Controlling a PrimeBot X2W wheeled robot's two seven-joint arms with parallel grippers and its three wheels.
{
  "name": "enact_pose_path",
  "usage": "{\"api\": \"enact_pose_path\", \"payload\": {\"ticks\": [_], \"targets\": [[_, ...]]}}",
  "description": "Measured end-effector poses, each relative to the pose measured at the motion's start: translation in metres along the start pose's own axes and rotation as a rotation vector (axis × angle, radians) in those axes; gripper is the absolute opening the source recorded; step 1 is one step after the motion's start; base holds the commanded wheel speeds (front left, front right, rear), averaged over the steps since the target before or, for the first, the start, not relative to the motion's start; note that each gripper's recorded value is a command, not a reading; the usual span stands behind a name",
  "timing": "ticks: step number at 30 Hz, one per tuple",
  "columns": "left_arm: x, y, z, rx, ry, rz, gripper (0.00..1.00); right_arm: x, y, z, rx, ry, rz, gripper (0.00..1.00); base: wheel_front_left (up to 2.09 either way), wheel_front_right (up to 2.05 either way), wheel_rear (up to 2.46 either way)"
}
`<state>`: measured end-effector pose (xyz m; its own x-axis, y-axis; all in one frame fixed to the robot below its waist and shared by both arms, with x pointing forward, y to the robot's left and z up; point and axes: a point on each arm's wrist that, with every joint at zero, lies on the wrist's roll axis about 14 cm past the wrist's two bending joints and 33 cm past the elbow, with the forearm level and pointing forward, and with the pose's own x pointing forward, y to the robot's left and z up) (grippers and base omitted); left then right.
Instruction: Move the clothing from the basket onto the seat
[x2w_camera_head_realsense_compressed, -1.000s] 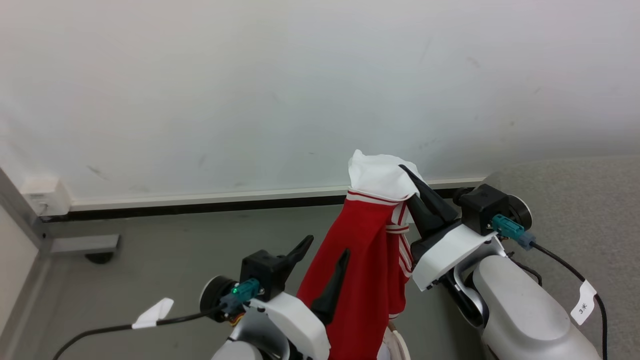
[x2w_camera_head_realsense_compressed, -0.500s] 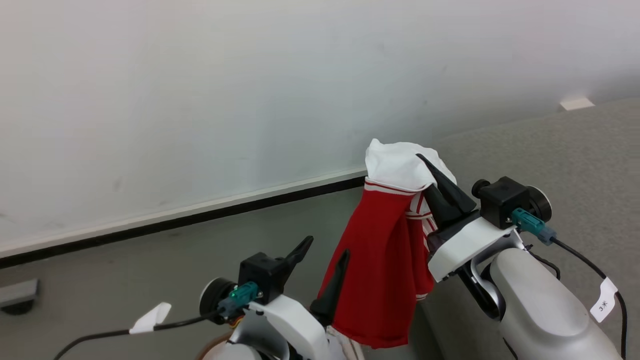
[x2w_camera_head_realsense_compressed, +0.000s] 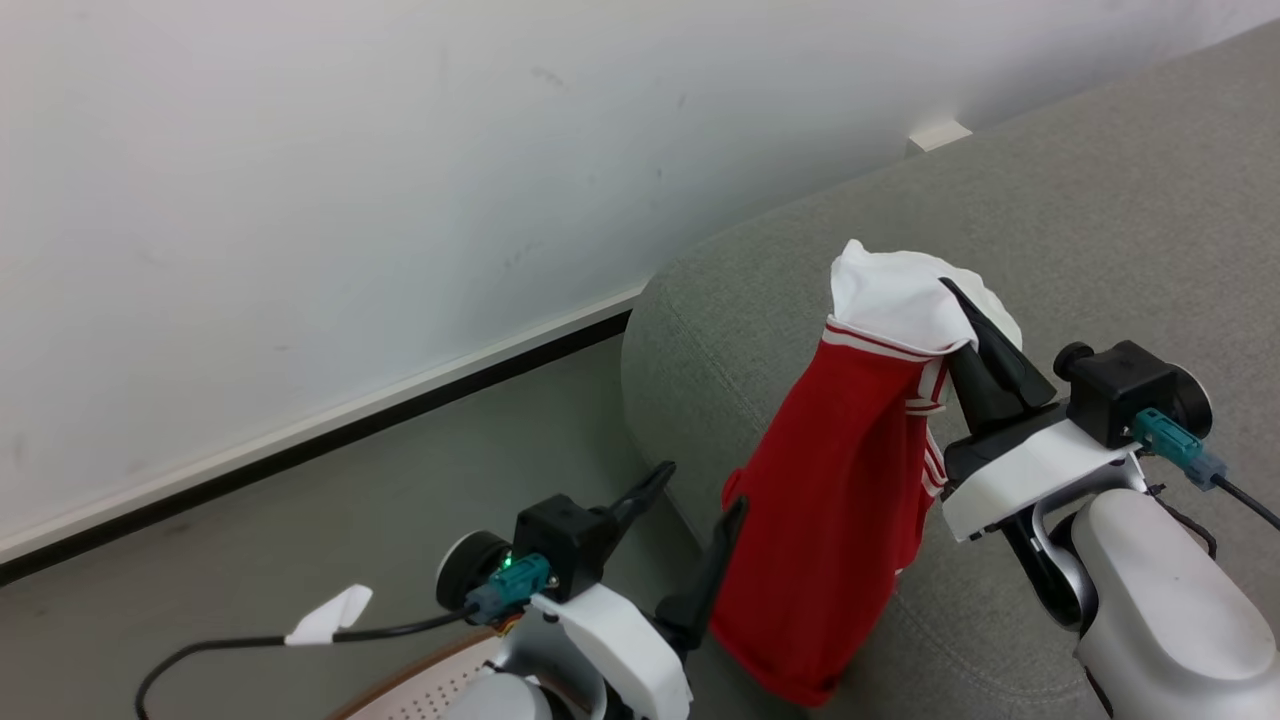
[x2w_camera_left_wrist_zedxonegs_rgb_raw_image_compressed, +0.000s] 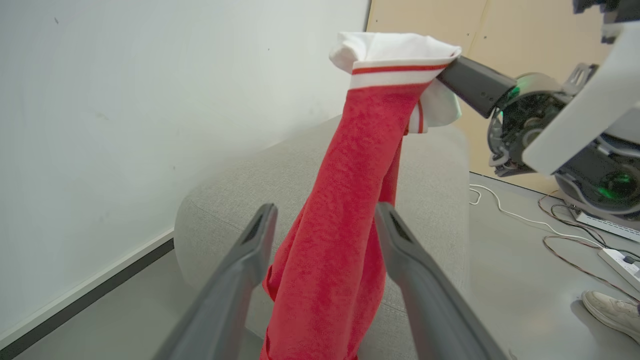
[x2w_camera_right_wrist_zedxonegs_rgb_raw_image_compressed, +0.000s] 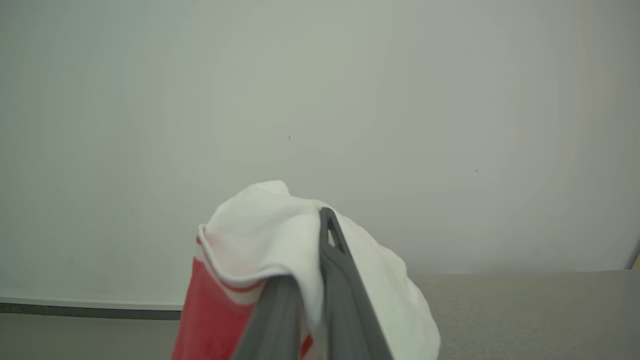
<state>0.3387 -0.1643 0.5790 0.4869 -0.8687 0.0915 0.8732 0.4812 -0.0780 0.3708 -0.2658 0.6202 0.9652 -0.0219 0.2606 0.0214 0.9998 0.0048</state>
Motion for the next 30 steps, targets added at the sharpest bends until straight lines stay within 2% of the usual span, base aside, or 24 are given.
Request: {"api": "enact_pose_path", "payload": {"ticks": [9,12,16,21,27,30], "targets": [[0.011,0.001,-0.015,-0.038,0.028,-0.033,1.0,-0.005,-0.029,-0.005,0.01,0.025,-0.09,0.0,0.0,0.0,0.0],[0.017,0.002,-0.018,-0.041,0.037,-0.058,1.0,0.005,-0.052,0.006,0.005,0.001,-0.144,0.0,0.0,0.0,0.0],[0.027,0.019,-0.017,-0.035,0.025,-0.07,1.0,0.039,-0.08,0.025,-0.034,-0.032,-0.188,0.0,0.0,0.0,0.0],[0.035,0.058,-0.031,-0.051,0.026,-0.038,1.0,0.096,-0.121,0.053,-0.139,-0.064,-0.245,0.0,0.0,0.0,0.0],[0.032,0.107,-0.063,-0.104,0.052,0.036,1.0,0.147,-0.181,0.081,-0.242,-0.108,-0.379,0.0,0.0,0.0,0.0],[0.025,0.127,-0.081,-0.127,0.076,0.08,1.0,0.163,-0.205,0.079,-0.231,-0.121,-0.452,0.0,0.0,0.0,0.0]]}}
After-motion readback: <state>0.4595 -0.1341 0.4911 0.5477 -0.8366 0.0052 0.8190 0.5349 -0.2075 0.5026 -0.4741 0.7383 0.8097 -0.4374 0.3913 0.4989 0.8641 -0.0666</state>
